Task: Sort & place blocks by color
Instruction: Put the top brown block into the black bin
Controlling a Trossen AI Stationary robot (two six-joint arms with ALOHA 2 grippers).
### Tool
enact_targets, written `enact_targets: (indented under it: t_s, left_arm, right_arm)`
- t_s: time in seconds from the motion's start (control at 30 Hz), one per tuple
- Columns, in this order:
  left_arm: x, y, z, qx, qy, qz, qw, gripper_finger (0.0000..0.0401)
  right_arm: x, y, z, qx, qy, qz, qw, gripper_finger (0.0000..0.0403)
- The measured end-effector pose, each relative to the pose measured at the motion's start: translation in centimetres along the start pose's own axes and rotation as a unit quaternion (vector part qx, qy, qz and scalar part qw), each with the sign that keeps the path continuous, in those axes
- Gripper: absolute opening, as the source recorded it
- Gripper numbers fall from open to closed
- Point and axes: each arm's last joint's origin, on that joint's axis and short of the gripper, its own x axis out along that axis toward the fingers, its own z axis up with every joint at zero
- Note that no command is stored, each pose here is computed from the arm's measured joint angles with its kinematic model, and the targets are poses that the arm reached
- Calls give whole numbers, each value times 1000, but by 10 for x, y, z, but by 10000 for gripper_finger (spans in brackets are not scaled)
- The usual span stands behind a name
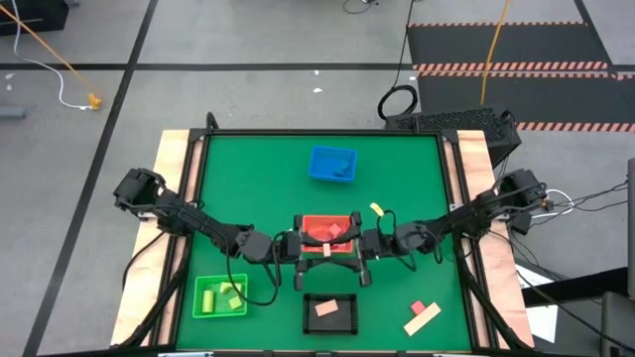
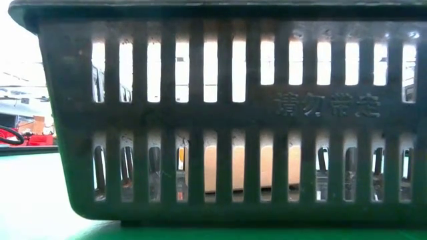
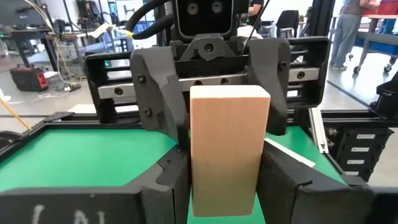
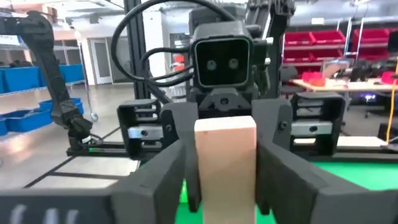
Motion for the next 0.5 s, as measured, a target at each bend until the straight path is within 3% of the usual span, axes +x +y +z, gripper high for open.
enact_targets:
  t_s: [0.23, 0.37, 0.5]
  left_arm:
    - [-2, -5, -1, -44, 10, -8, 999, 133]
    - [-5, -14, -6, -108, 42, -47, 992, 133]
    - [-6, -28, -19, -189, 75, -79, 976, 133]
  right_arm:
    - [-16, -3, 16, -4, 61, -11, 998, 269]
    - [-33, -6, 28, 51, 111, -24, 992, 290]
    - [-46, -9, 24, 119, 182, -51, 975, 292]
